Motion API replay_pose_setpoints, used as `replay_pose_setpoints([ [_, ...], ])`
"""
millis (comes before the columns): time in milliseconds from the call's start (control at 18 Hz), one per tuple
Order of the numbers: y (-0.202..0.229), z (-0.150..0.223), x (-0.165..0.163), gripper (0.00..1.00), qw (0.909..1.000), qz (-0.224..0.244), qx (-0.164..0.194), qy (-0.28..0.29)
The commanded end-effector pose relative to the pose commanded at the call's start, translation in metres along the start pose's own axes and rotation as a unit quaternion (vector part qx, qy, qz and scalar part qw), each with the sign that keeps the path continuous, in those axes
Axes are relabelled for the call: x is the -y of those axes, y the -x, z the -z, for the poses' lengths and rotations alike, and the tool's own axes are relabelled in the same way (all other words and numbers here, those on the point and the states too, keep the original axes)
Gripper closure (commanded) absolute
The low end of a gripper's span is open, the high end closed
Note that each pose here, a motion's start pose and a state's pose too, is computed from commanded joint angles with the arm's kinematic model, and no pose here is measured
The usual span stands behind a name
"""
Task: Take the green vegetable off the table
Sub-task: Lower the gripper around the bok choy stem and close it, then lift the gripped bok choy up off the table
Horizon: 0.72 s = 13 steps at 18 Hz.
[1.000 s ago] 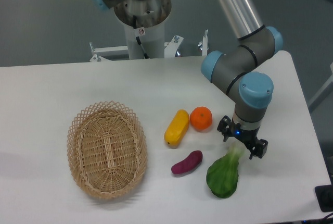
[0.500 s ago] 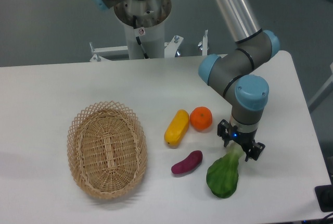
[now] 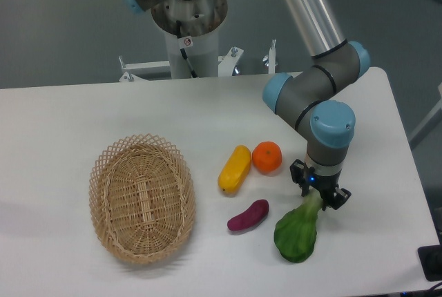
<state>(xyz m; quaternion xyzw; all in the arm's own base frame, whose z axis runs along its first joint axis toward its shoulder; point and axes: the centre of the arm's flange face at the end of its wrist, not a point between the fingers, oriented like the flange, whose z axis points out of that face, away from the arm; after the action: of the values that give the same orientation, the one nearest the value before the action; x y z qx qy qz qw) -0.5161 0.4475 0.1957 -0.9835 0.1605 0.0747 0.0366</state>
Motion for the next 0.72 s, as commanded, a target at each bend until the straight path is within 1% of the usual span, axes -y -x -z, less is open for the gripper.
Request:
replay_pose_setpoints([
  [278,0.006,0.01,0.001,0.64,0.9999,-0.006,0.01,-0.003],
  [444,0.017,0.023,-0.002,0.64,0.9997,-0.001,0.025,-0.007],
  [556,0.025,0.044,-0.001,0.64,0.999,0.004,0.043,-0.013],
  [722,0.031,0.085,0.0,0.64,0.997,0.006,0.071,-0.029],
])
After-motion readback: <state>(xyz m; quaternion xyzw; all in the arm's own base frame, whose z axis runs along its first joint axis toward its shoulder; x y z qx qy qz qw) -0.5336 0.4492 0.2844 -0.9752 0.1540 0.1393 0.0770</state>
